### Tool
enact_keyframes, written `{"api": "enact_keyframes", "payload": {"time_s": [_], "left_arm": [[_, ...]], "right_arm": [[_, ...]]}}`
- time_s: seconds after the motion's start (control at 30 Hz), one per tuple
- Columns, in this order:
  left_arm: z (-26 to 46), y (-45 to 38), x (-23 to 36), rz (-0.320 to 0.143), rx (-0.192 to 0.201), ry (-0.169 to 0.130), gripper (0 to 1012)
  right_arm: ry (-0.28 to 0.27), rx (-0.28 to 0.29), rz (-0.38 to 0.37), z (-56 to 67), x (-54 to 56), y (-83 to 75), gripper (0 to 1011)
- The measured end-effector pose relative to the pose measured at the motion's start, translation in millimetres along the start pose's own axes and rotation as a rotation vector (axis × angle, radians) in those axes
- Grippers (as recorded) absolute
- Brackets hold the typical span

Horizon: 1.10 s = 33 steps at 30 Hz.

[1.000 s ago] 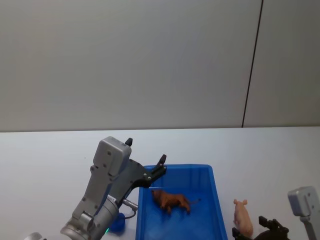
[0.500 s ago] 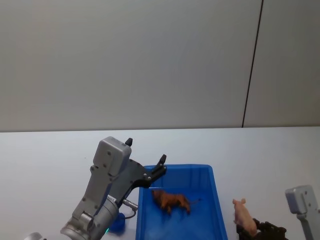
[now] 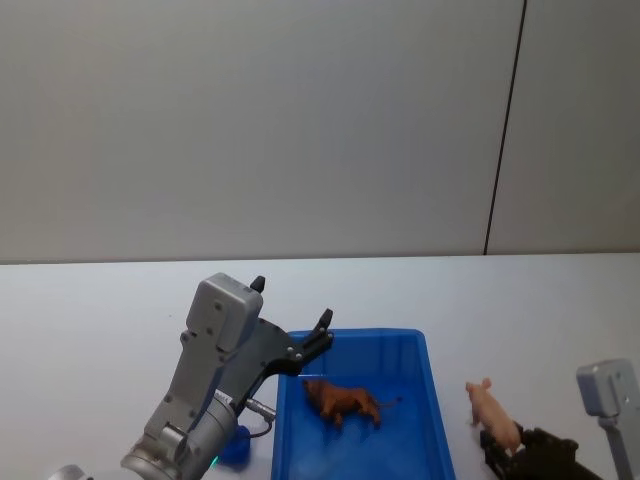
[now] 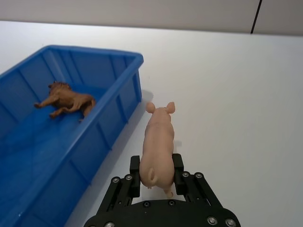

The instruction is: Pick up the two dolls from the table and place them into the box.

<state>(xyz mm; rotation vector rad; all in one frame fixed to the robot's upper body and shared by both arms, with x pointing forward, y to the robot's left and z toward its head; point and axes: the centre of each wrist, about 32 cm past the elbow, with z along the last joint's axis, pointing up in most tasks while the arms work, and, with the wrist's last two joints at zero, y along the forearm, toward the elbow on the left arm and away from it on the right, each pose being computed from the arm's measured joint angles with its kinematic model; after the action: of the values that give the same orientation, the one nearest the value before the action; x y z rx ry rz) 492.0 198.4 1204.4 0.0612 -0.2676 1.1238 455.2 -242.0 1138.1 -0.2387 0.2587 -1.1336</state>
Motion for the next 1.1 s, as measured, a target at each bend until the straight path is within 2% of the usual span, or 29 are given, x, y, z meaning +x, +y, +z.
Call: {"api": "enact_keyframes", "payload": {"time_s": [0.3, 0.53, 0.57, 0.67, 0.87, 0.97, 1.03, 1.1], "left_arm": [[0.0, 0.0, 0.0, 0.000, 0.000, 0.000, 1001], [0.0, 0.0, 0.0, 0.000, 0.000, 0.000, 1001], [0.0, 0.0, 0.0, 0.000, 0.000, 0.000, 1001], [0.0, 0.0, 0.0, 0.000, 0.000, 0.000, 1001], [0.0, 0.0, 0.0, 0.000, 0.000, 0.000, 1001], [0.0, 0.0, 0.0, 0.000, 0.000, 0.000, 1001], [0.0, 0.0, 0.0, 0.000, 0.000, 0.000, 1001], [0.0, 0.0, 0.0, 0.000, 0.000, 0.000, 1001]], "right_arm": [[-0.058, 0.081, -0.002, 16.3, -4.6, -4.5, 375], [-0.102, 0.157, 0.054, 39.5, -10.9, -5.0, 375], [-0.102, 0.157, 0.054, 39.5, -10.9, -5.0, 375], [-0.115, 0.180, 0.095, 49.7, -15.5, -2.4, 376], [-0.117, 0.183, 0.170, 63.8, -25.4, 5.9, 375], [-0.110, 0.170, 0.203, 67.0, -29.8, 11.0, 376], [-0.105, 0.163, 0.218, 68.1, -32.0, 13.7, 393], [-0.098, 0.151, 0.240, 68.8, -35.5, 18.2, 476]]}}
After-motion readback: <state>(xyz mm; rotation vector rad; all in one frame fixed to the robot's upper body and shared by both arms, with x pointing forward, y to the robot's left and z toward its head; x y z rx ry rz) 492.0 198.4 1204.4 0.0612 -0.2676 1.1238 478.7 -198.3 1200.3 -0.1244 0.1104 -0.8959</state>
